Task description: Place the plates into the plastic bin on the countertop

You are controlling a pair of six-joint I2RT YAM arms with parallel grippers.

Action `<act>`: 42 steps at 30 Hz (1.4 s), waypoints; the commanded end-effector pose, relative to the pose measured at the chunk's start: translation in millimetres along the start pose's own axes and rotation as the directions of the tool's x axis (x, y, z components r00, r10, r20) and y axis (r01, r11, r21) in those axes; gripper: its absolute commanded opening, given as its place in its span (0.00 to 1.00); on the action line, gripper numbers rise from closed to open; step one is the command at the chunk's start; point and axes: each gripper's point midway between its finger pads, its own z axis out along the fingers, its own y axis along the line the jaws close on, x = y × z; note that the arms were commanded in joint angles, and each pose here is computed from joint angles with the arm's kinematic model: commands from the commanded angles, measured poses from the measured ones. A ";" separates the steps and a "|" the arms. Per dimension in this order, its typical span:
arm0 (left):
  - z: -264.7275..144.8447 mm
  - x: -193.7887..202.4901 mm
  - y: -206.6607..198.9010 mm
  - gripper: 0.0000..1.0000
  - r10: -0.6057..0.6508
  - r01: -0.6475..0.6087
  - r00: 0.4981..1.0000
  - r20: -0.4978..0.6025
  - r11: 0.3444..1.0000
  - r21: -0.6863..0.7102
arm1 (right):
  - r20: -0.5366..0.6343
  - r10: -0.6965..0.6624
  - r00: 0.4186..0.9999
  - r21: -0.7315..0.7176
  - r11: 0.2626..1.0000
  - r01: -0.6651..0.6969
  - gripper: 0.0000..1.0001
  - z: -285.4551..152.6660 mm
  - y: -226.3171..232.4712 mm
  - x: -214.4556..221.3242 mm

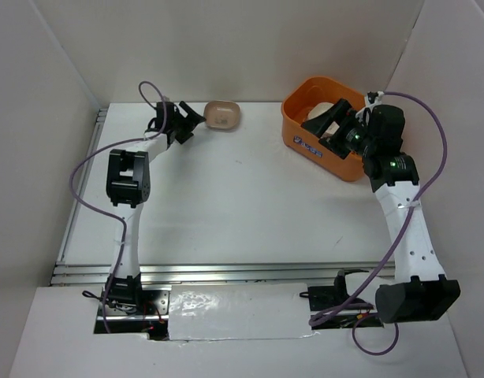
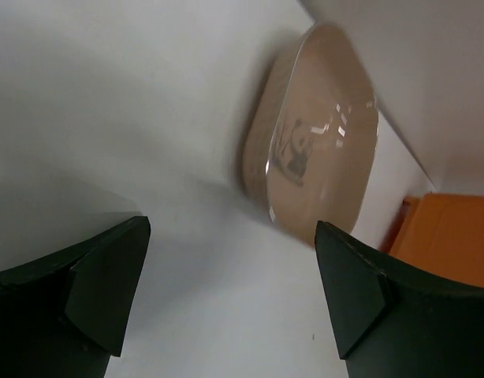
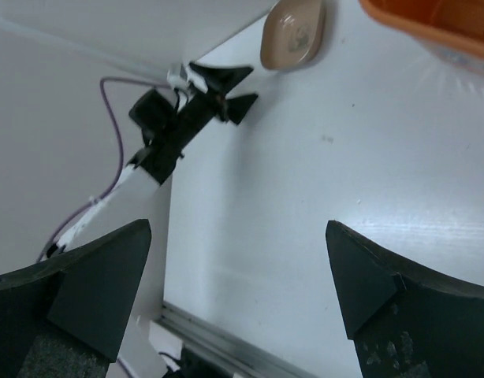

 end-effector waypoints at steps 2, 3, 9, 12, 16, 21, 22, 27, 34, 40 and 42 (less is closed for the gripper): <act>37.7 -1.0 8.9 0.99 0.071 -0.064 0.996 0.049 0.990 -0.122 | 0.027 -0.050 0.998 -0.119 0.991 0.053 1.00 -43.3 47.4 8.4; 41.8 2.4 9.6 0.99 0.073 -0.065 0.996 0.052 0.989 -0.134 | 0.032 -0.058 0.998 -0.117 0.991 0.061 1.00 -49.4 49.5 9.6; 53.7 12.3 28.5 0.84 0.170 -0.131 0.980 0.100 0.941 -0.312 | 0.011 -0.062 0.998 -0.110 0.992 0.063 1.00 -75.7 57.3 24.4; 64.3 25.7 22.4 0.64 0.263 -0.234 0.963 0.060 0.924 -0.304 | 0.005 -0.060 0.998 -0.123 0.991 0.060 1.00 -89.3 64.6 28.4; 73.1 35.6 21.0 0.34 0.264 -0.246 0.964 0.037 0.935 -0.255 | -0.009 -0.078 0.997 -0.130 0.989 0.076 1.00 -97.0 70.2 29.8; 61.4 23.5 5.3 0.00 0.226 -0.212 0.974 0.034 0.949 -0.231 | -0.035 -0.099 0.994 -0.133 0.987 0.094 1.00 -89.6 67.5 32.1; 41.6 11.0 -22.5 0.00 0.226 -0.210 0.973 0.055 0.954 -0.213 | -0.042 -0.102 0.994 -0.133 0.987 0.095 1.00 -82.3 63.7 34.0; -55.6 13.5 -77.5 0.00 0.358 -0.317 0.929 0.097 0.902 -0.293 | -0.085 -0.090 0.992 0.021 0.996 0.092 1.00 -22.3 36.2 36.8; -198.6 70.0 -116.7 0.00 0.430 -0.422 0.902 -0.046 0.855 -0.301 | -0.153 -0.021 0.988 0.114 0.993 0.039 1.00 74.9 31.1 86.3; -254.5 122.1 -124.4 0.00 0.481 -0.503 0.864 -0.150 0.821 -0.270 | -0.210 0.025 0.977 0.256 0.966 0.030 1.00 123.6 16.7 134.1; -271.0 127.1 -130.2 0.00 0.478 -0.498 0.867 -0.141 0.831 -0.248 | -0.202 0.027 0.979 0.252 0.967 0.026 0.98 132.1 14.7 143.5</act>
